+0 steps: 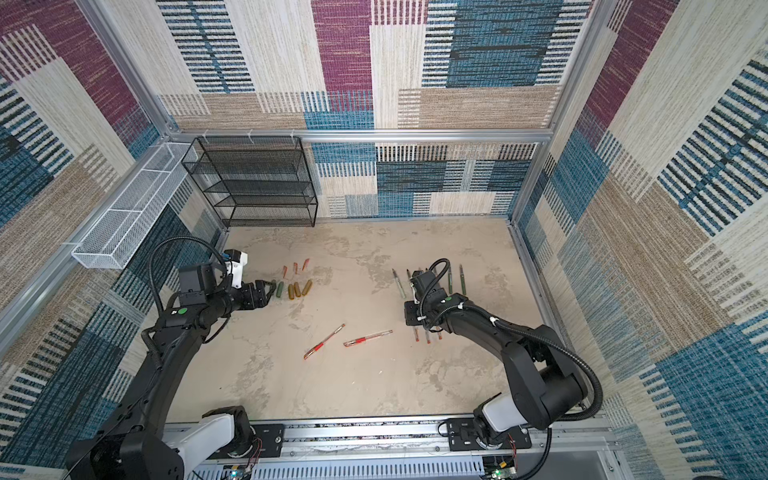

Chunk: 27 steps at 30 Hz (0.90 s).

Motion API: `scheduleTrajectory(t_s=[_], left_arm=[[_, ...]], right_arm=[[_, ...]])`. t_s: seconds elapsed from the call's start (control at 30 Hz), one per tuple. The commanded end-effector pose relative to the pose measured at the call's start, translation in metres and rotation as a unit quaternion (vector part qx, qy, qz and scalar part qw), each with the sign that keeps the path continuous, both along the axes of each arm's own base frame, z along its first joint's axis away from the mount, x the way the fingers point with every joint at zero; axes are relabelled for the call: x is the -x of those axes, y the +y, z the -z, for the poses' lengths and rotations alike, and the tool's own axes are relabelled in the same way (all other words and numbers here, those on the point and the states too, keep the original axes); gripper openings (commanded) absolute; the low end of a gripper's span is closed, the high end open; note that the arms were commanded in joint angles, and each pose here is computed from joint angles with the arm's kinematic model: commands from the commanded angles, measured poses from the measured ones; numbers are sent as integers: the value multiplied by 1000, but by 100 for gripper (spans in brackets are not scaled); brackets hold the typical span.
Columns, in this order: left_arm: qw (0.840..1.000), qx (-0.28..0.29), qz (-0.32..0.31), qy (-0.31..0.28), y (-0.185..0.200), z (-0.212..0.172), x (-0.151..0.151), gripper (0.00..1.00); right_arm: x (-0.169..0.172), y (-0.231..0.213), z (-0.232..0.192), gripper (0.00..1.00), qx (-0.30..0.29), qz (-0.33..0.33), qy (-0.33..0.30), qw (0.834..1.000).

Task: Open the pen caps
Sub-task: 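Move the right gripper to another red gel pen and grasp it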

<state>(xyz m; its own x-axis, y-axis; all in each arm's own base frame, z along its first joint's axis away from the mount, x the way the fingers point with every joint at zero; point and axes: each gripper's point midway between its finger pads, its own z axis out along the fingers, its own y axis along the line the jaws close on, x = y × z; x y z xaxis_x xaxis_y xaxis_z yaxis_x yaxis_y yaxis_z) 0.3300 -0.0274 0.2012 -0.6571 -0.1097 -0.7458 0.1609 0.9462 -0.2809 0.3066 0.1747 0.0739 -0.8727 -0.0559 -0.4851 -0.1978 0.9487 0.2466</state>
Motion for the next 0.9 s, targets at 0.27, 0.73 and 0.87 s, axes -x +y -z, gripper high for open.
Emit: scheduleTrajectory(t_s=[0.27,0.73,0.87], left_arm=[[1000,5,0,-17,0,-8,-1,82],[1000,6,-13,-27,8,-13,0,82],[999,5,-20,-24,11,-13,0,82]], right_arm=[[9,46,-19,48,31,-206,-41,977],[34,93,9,57,105,-421,-73,898],[35,103,25,55,118,-441,-48,888]])
